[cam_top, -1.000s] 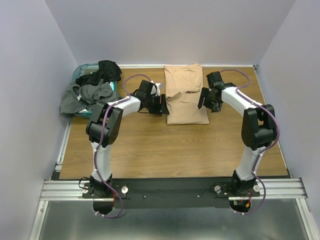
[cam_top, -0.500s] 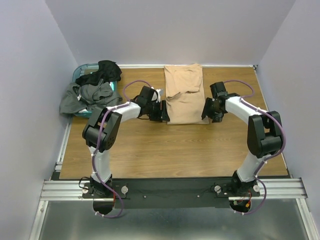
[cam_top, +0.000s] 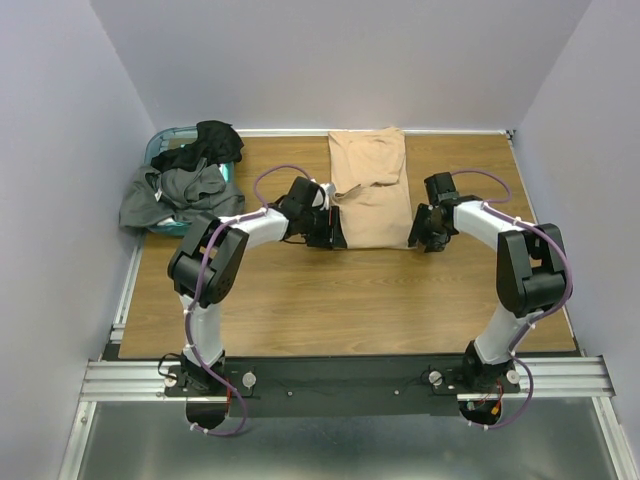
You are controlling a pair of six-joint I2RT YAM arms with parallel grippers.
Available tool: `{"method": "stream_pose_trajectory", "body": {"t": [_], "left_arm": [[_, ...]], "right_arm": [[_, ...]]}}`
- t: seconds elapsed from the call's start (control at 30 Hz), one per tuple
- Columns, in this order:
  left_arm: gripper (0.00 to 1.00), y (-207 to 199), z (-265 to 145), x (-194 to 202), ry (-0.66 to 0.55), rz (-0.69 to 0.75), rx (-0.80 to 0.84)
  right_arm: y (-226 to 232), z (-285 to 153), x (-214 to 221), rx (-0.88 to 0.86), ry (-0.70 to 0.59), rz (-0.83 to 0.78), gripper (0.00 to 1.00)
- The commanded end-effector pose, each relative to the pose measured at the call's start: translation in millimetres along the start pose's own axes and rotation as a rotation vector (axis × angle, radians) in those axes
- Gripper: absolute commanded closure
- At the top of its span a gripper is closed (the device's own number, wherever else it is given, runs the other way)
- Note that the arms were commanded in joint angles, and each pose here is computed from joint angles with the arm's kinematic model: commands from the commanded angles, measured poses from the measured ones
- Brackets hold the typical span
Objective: Fold and stack the t-shirts
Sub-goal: Fold the tshirt
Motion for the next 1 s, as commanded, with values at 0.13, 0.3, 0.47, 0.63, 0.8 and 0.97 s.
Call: {"method": "stream_pose_trajectory", "body": {"t": [0.13, 0.3, 0.47, 0.63, 0.8, 0.97], "left_arm": [[0.43, 8, -1, 10, -0.021, -0.022, -0.102], [0.51, 11, 2, 10, -0.017, -0.018, -0.118], [0.57, 16, 7, 15, -0.005, -0.02, -0.141], [0.84, 22, 15, 17, 0.011, -0.016, -0.15], [1.0, 24, 17, 18, 0.016, -0.005, -0.145], [1.0, 23, 6, 15, -0.012, 0.005, -0.168]], "right_arm": [[0, 7, 7, -0.053, -0.006, -0.003, 0.49], [0, 10, 7, -0.065, 0.0, -0.018, 0.58], [1, 8, 9, -0.082, 0.003, -0.022, 0.71], [2, 7, 9, -0.095, 0.002, -0.026, 0.9], [3, 2, 8, -0.111, -0.006, -0.026, 1.0], [4, -7, 5, -0.121, -0.03, -0.021, 1.0]]}}
Point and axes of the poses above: each gripper's point midway between its finger pads, its own z axis out along the fingers, its own y axis along the line the jaws close on, x = y × z, the point moved 9 cm from there along -z, back along the fingers, and after that the axes turned 12 degrees about -z, right-handed, at the moved point
